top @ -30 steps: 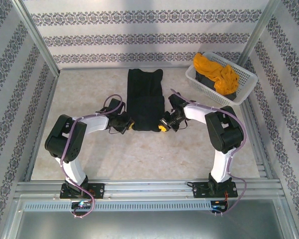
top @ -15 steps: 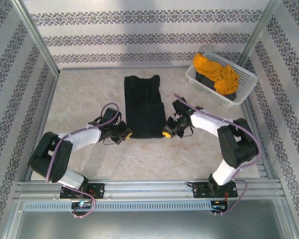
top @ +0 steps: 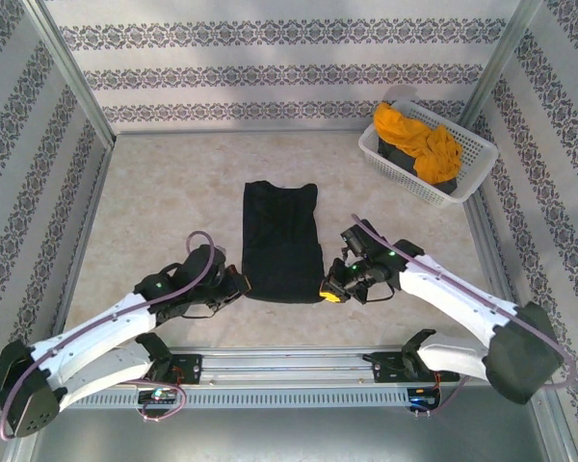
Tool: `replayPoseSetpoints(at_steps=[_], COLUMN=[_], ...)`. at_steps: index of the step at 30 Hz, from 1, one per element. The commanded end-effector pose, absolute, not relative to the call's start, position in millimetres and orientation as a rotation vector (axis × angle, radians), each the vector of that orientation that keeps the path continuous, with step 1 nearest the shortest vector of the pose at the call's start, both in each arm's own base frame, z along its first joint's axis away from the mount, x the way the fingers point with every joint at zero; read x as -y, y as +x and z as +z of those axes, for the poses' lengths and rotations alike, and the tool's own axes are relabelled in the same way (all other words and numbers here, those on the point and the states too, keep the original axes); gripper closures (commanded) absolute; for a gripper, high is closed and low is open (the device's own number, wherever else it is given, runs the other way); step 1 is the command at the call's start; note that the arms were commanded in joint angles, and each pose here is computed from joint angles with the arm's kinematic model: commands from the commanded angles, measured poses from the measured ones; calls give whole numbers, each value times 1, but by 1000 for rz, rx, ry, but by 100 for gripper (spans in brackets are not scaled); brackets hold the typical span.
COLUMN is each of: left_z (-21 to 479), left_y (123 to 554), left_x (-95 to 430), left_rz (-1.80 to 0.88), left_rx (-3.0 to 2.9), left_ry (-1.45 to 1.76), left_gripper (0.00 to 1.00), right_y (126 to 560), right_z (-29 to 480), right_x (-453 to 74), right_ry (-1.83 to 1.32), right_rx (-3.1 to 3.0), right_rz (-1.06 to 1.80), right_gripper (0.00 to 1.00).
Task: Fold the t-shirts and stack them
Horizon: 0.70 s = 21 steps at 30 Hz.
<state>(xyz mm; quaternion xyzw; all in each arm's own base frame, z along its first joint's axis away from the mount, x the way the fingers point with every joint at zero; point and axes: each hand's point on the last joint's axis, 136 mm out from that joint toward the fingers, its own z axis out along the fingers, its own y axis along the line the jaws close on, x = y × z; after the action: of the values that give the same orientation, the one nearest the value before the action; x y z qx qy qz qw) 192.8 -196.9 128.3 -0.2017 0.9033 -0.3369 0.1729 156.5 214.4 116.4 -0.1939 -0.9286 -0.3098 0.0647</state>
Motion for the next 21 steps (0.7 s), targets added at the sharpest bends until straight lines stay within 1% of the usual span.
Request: replayPoseSetpoints(at_steps=[1,5,11,13,17,21], left_z=[169,201,231,233,229,207], left_y=[225,256,309,331,389,450], left_x=[188,195,188,184,182,173], left_rz=[-859,-868,-894,-900,-925,-901], left_rx=[-2392,-2322,-2233,-2230,-2214,-2202], left_ry=[-548,-551,-635,-663,-690,-727], left_gripper=[100,100,100,100,100,100], right_y=[177,215,274,297,353,412], right_z=[139,173,214,219,220,201], right_x=[-207,-212,-217,-220,-225,-229], right_ry=[-707,-717,-800,-823,-879,-947], right_rx=[2868,2944,2968,2962,2964,2950], right_rz=[-905,-938,-1013,-1046,-1096,-1147], right_gripper=[100,100,100,100,100,100])
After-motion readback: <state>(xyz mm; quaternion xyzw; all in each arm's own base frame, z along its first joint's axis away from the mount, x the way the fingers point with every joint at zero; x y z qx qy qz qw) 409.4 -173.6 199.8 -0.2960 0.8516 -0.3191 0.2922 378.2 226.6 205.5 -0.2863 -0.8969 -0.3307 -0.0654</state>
